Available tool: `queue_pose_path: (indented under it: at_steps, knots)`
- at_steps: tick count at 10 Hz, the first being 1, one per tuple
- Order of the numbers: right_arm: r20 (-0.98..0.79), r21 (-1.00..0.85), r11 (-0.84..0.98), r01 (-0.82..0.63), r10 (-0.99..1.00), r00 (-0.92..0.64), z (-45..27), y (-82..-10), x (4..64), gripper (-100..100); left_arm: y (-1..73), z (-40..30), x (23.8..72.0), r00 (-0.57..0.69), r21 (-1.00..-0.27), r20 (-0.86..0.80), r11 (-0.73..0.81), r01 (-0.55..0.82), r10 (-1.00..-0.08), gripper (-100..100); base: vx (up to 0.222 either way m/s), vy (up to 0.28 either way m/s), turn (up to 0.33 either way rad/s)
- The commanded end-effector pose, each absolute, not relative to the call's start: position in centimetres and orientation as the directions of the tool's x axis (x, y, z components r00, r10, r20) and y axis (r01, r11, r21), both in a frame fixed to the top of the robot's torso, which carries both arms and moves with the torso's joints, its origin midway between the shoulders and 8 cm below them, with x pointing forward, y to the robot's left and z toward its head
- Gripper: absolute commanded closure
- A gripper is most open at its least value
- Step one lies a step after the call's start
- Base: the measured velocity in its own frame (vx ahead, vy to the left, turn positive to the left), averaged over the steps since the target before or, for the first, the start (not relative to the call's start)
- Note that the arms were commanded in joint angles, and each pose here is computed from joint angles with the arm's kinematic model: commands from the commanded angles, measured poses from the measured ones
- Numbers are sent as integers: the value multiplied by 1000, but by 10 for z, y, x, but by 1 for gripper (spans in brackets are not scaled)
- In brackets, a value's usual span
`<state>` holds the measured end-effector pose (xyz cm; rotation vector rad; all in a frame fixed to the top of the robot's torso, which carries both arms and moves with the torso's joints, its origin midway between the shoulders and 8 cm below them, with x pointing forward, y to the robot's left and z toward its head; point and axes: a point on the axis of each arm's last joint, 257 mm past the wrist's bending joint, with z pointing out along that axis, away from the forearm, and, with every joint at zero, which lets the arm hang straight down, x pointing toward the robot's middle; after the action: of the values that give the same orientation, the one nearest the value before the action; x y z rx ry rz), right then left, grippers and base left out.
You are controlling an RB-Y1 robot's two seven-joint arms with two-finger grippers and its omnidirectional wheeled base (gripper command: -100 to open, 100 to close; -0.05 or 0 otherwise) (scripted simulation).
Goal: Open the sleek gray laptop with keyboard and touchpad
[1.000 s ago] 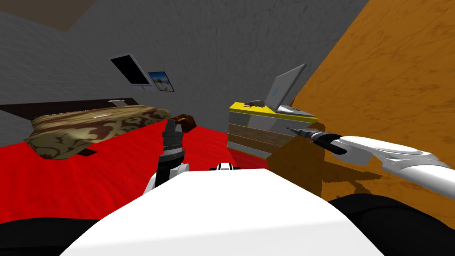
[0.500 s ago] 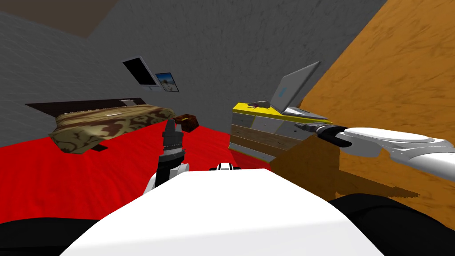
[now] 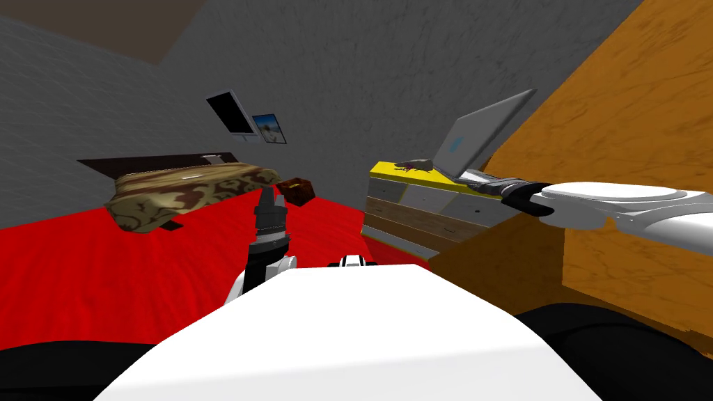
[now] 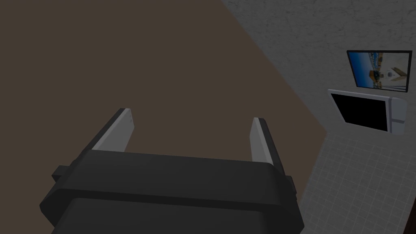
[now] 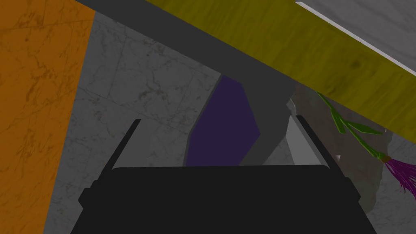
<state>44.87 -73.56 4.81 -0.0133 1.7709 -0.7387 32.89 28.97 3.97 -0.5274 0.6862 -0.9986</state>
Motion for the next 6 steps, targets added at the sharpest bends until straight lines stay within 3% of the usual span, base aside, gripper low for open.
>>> queue_pose_path:
  at_steps: [1,6]
  knots:
    - [-851,-512,783,354,-404,-336,69,-734,458,-100,290,40,329,367,-682,-276,450,576,-888,0,32,12,54]
    - [-829,-554,748,365,-453,-329,100,-734,469,-100,290,40,329,367,-682,-276,450,576,-888,0,17,7,35]
